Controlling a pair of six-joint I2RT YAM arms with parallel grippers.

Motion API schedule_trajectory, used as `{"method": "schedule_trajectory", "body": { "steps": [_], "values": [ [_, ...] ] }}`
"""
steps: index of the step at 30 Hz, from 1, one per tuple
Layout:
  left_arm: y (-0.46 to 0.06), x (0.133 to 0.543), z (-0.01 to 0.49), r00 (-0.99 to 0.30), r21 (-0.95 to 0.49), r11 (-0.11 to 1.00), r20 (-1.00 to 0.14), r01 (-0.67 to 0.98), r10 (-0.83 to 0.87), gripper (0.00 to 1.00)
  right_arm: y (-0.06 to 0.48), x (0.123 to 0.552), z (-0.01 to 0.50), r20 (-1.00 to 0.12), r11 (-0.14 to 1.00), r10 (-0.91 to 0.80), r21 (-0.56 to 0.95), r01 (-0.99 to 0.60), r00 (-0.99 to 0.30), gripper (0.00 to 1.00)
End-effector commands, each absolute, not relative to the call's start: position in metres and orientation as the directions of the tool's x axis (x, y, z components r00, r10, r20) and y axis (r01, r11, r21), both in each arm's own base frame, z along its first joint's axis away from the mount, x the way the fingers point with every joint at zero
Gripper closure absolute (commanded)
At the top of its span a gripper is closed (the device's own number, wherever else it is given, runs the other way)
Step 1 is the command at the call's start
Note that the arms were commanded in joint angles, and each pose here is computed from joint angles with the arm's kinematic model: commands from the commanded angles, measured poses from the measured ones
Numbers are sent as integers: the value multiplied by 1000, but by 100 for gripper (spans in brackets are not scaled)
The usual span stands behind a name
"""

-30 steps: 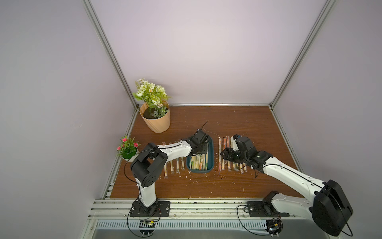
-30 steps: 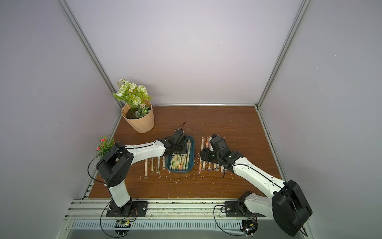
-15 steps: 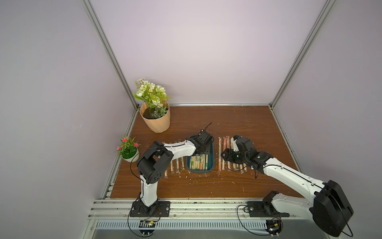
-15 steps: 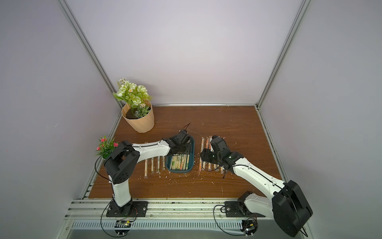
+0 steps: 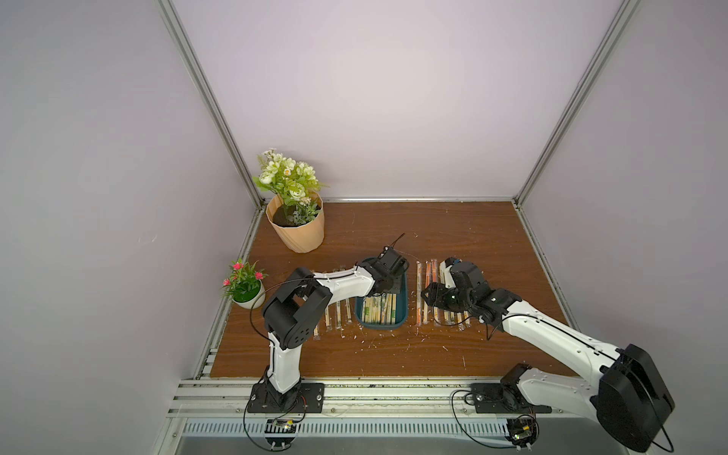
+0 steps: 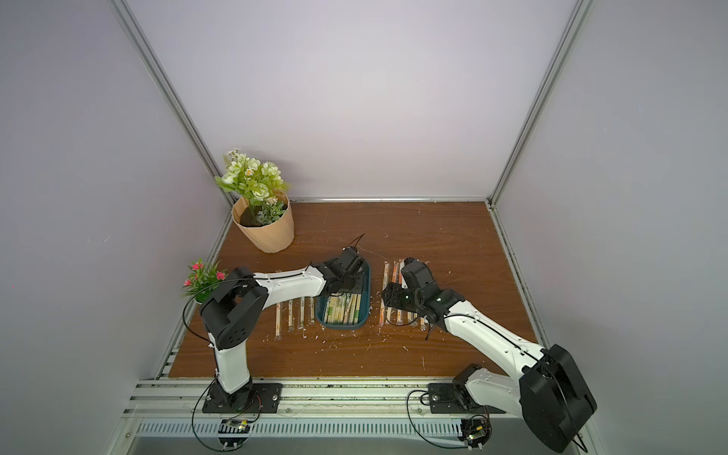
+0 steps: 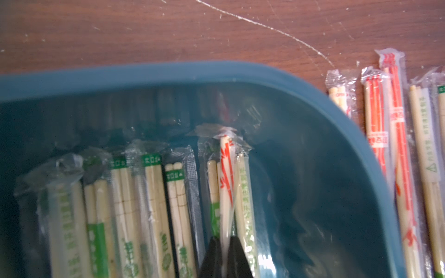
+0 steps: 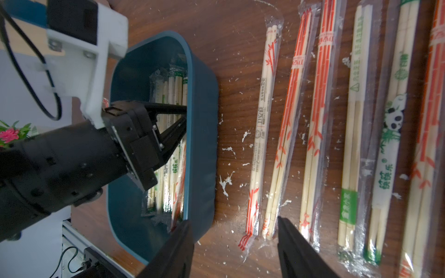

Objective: Take the paired disposable chopsticks out of the storage box
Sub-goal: Pick up the paired disposable chopsticks from the storage box, then place the paired disposable chopsticks at the center of the board.

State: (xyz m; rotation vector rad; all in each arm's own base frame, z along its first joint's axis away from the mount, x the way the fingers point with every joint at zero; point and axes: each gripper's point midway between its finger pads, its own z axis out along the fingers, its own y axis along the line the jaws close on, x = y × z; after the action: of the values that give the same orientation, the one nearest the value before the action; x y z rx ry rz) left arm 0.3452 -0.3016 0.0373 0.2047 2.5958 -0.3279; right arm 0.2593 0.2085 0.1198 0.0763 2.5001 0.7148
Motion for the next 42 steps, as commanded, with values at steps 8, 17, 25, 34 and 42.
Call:
{"method": "schedule_trajectory", "body": {
  "steps": [8,17,25,34,42],
  "values": [
    [-286,359,106,-804,-215,959,-595,186,22,99,208,261,133,-517,854,193,508,-117,-834,40],
    [-335,355,142,-793,-419,870,-606,260,-55,99,194,266,137,-540,881,199,464,-93,-818,40],
    [-397,350,136,-816,-488,831,-573,268,-74,99,164,261,135,-562,911,221,410,-37,-797,39],
    [-409,358,114,-816,-463,863,-568,205,-111,99,153,249,123,-545,916,230,400,-9,-806,39],
    [-392,365,90,-808,-377,916,-578,140,-114,99,153,249,122,-542,915,229,403,-11,-809,39]
  ]
}}
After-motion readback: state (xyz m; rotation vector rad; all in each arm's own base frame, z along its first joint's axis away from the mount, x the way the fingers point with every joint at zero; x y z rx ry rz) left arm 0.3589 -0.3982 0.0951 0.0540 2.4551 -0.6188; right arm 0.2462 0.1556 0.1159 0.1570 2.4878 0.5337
